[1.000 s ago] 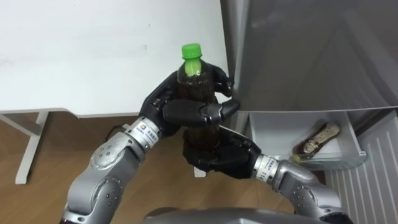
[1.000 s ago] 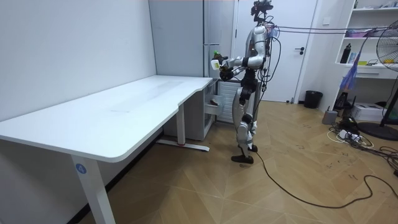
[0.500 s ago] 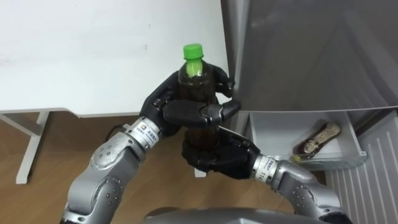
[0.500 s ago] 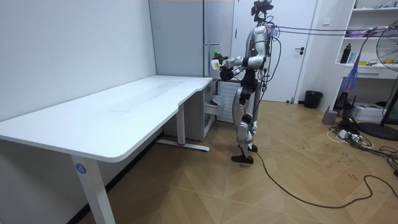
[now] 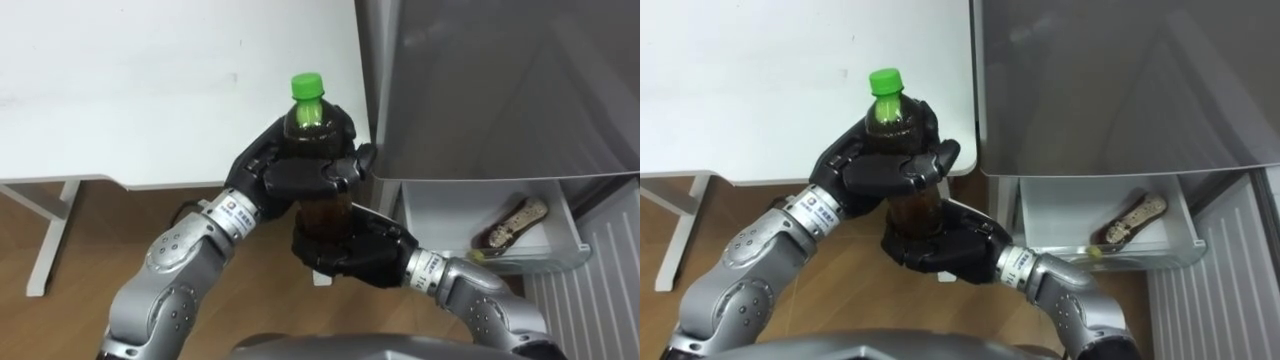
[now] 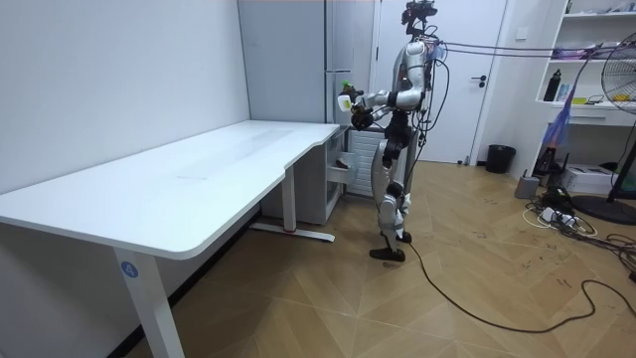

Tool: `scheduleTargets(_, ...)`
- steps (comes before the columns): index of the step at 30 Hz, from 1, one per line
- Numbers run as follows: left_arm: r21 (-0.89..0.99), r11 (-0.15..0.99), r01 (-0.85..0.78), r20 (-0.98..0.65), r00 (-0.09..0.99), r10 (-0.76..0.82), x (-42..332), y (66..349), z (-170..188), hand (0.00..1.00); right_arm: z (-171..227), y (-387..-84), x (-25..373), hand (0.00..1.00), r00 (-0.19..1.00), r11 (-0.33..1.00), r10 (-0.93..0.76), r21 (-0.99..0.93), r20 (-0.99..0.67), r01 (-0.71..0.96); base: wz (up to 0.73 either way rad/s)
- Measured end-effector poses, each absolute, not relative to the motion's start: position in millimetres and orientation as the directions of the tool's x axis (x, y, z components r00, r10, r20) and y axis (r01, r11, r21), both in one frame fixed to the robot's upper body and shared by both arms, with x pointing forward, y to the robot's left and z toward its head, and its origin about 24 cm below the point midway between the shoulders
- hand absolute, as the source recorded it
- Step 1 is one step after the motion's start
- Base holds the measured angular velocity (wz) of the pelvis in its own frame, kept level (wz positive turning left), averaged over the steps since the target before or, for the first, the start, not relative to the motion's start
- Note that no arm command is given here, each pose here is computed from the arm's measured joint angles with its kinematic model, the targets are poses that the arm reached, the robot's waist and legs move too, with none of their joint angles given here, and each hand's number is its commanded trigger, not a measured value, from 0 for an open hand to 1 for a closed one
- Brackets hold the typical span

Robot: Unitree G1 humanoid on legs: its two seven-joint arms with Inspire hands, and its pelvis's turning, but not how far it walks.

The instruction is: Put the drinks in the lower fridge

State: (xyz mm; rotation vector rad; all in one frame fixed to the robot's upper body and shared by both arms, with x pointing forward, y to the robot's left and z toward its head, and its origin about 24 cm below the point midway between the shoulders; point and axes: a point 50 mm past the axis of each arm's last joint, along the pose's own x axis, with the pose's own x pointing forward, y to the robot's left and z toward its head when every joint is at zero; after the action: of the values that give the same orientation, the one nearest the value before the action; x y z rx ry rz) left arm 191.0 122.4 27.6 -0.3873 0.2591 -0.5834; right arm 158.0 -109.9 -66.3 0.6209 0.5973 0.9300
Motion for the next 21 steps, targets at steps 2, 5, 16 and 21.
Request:
scheduleTargets(2, -0.424, 0.766, 0.483, -0.128, 0.805, -0.579, 191.0, 122.3, 27.6, 1.00, -66.3, -110.0, 158.0, 1.00, 0.467, 0.455, 0.862, 0.709, -0.198, -0.538, 0.00)
scheduleTargets(5, -0.424, 0.766, 0.483, -0.128, 0.805, -0.579, 191.0, 122.3, 27.6, 1.00, -66.3, -110.1, 158.0, 1.00, 0.467, 0.455, 0.862, 0.709, -0.199, -0.538, 0.00)
scheduleTargets(16, -0.411, 0.769, 0.490, -0.132, 0.802, -0.582, 190.9, 122.5, 27.4, 0.00, -66.8, -110.4, 157.8, 1.00, 0.462, 0.460, 0.862, 0.703, -0.207, -0.543, 0.00)
scheduleTargets(21, -0.412, 0.767, 0.492, -0.131, 0.801, -0.584, 190.8, 122.5, 27.5, 0.00, -66.7, -110.5, 157.8, 1.00, 0.461, 0.459, 0.863, 0.703, -0.206, -0.543, 0.00)
